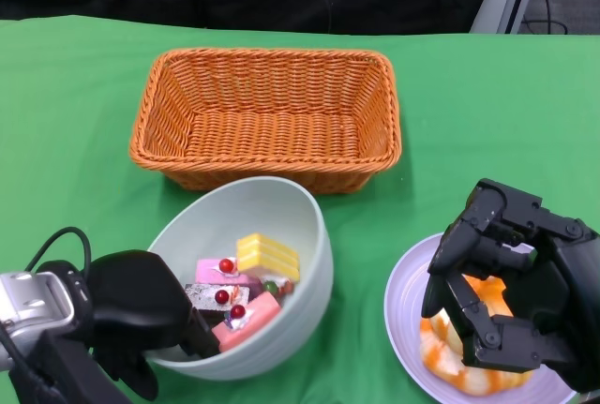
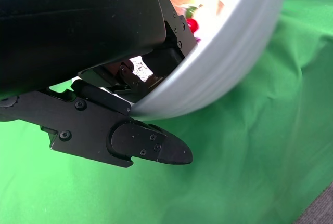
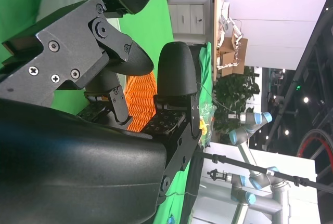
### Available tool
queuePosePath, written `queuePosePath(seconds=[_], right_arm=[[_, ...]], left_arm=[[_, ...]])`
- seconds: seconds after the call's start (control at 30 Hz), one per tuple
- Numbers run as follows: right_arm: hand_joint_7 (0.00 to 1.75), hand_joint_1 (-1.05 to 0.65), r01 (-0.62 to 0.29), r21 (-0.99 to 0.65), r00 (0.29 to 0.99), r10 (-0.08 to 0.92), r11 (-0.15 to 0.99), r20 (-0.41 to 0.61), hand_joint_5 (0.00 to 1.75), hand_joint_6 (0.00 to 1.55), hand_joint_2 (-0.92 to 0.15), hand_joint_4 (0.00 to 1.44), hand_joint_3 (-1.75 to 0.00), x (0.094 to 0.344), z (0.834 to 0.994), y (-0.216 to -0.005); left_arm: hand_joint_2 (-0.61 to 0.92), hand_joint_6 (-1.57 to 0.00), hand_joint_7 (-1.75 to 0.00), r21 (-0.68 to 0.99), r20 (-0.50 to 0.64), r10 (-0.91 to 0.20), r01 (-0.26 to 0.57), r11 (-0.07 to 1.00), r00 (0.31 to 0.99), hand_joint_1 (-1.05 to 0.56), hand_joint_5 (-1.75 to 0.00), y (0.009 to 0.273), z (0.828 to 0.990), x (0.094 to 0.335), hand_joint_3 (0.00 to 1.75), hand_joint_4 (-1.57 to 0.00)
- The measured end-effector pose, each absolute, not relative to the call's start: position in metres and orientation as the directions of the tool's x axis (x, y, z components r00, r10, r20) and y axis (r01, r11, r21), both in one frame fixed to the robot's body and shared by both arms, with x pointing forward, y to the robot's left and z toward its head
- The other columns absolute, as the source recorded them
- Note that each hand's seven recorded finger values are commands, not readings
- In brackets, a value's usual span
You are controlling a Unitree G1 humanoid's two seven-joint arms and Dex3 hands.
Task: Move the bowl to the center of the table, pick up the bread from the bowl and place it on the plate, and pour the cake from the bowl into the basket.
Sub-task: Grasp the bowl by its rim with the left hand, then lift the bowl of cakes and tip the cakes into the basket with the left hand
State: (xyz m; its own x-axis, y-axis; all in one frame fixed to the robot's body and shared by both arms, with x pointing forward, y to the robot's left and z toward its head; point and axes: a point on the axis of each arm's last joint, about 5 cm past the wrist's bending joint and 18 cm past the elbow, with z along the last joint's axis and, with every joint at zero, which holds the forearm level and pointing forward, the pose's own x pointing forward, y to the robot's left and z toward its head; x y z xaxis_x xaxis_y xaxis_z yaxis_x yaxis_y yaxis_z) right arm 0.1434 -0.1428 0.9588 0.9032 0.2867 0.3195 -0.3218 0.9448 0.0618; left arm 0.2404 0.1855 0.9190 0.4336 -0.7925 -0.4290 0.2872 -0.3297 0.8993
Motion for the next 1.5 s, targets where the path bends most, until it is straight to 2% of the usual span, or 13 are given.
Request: queuePosePath(seconds=[0.3, 0.43, 0.67, 0.7, 0.73, 0.8, 0.9, 0.93, 1.0, 1.1, 1.23, 1.4, 1.5], right_arm=[[1.43, -0.05, -0.319, 0.055, 0.906, 0.287, 0.946, 0.311, 1.62, 0.67, -0.49, 0.76, -1.17, 0.142, 0.958, -0.143], [1.43, -0.05, -0.318, 0.054, 0.910, 0.288, 0.947, 0.298, 1.62, 0.68, -0.48, 0.76, -1.19, 0.142, 0.958, -0.144], [1.39, -0.05, -0.312, 0.048, 0.912, 0.285, 0.949, 0.294, 1.60, 0.68, -0.46, 0.75, -1.23, 0.142, 0.958, -0.143], [1.38, -0.06, -0.311, 0.045, 0.912, 0.285, 0.949, 0.294, 1.59, 0.68, -0.45, 0.75, -1.22, 0.142, 0.958, -0.143], [1.38, -0.06, -0.310, 0.040, 0.913, 0.285, 0.950, 0.293, 1.59, 0.68, -0.45, 0.75, -1.21, 0.142, 0.958, -0.143], [1.36, -0.06, -0.309, 0.037, 0.913, 0.286, 0.950, 0.292, 1.59, 0.69, -0.46, 0.75, -1.20, 0.142, 0.957, -0.143], [1.36, -0.07, -0.308, 0.034, 0.913, 0.286, 0.951, 0.292, 1.58, 0.69, -0.46, 0.75, -1.18, 0.142, 0.957, -0.142], [1.36, -0.08, -0.308, 0.034, 0.913, 0.286, 0.951, 0.291, 1.58, 0.69, -0.47, 0.75, -1.17, 0.141, 0.957, -0.142], [1.36, -0.08, -0.309, 0.034, 0.913, 0.286, 0.951, 0.291, 1.59, 0.69, -0.48, 0.75, -1.16, 0.141, 0.957, -0.142], [1.36, -0.08, -0.309, 0.033, 0.913, 0.286, 0.951, 0.291, 1.59, 0.69, -0.48, 0.75, -1.15, 0.141, 0.957, -0.142], [1.37, -0.07, -0.306, 0.024, 0.910, 0.285, 0.952, 0.301, 1.59, 0.68, -0.48, 0.75, -1.17, 0.141, 0.958, -0.142], [1.38, -0.06, -0.310, 0.025, 0.907, 0.287, 0.951, 0.307, 1.60, 0.68, -0.47, 0.75, -1.20, 0.141, 0.958, -0.141], [1.38, -0.06, -0.313, 0.026, 0.906, 0.291, 0.949, 0.306, 1.59, 0.68, -0.46, 0.75, -1.22, 0.141, 0.957, -0.140]], left_arm=[[0.92, -0.47, 0.00, 0.923, -0.371, -0.818, 0.269, -0.275, 0.440, -0.55, 0.00, 0.183, 0.915, 0.239, 0.14, -0.47], [0.92, -0.48, -0.01, 0.951, -0.290, -0.849, 0.231, -0.205, 0.442, -0.55, -0.03, 0.181, 0.914, 0.238, 0.14, -0.51], [0.92, -0.95, -0.10, 0.982, -0.072, -0.896, 0.188, 0.013, 0.437, -0.27, -0.12, 0.180, 0.902, 0.233, 0.07, -0.98], [0.90, -1.08, -0.13, 0.982, -0.049, -0.897, 0.187, 0.038, 0.439, -0.26, -0.22, 0.180, 0.900, 0.233, 0.04, -1.13], [0.90, -1.14, -0.09, 0.981, -0.029, -0.895, 0.185, 0.061, 0.445, -0.26, -0.34, 0.180, 0.898, 0.232, 0.02, -1.13], [0.92, -1.23, -0.09, 0.980, 0.008, -0.892, 0.174, 0.097, 0.453, -0.25, -1.08, 0.180, 0.893, 0.232, 0.04, -0.90], [0.92, -1.24, -0.13, 0.979, 0.042, -0.889, 0.157, 0.127, 0.456, -0.24, -1.41, 0.179, 0.889, 0.231, 0.06, -0.77], [0.92, -1.06, -0.53, 0.981, 0.042, -0.890, 0.152, 0.124, 0.454, -0.22, -1.52, 0.179, 0.888, 0.231, 0.08, -0.74], [0.92, -0.82, -1.03, 0.982, 0.048, -0.892, 0.143, 0.125, 0.450, -0.21, -1.58, 0.178, 0.887, 0.231, 0.11, -0.72], [0.92, -0.72, -1.27, 0.985, 0.040, -0.898, 0.136, 0.110, 0.438, -0.20, -1.66, 0.177, 0.886, 0.231, 0.13, -0.69], [0.92, -0.66, -1.41, 0.985, 0.038, -0.900, 0.137, 0.108, 0.434, -0.20, -1.74, 0.176, 0.883, 0.231, 0.12, -0.67], [0.92, -0.70, -1.34, 0.980, 0.071, -0.893, 0.135, 0.145, 0.444, -0.20, -1.71, 0.177, 0.879, 0.230, 0.08, -0.70], [0.92, -0.67, -1.43, 0.977, 0.100, -0.890, 0.125, 0.173, 0.445, -0.20, -1.74, 0.179, 0.876, 0.229, 0.09, -0.70]])
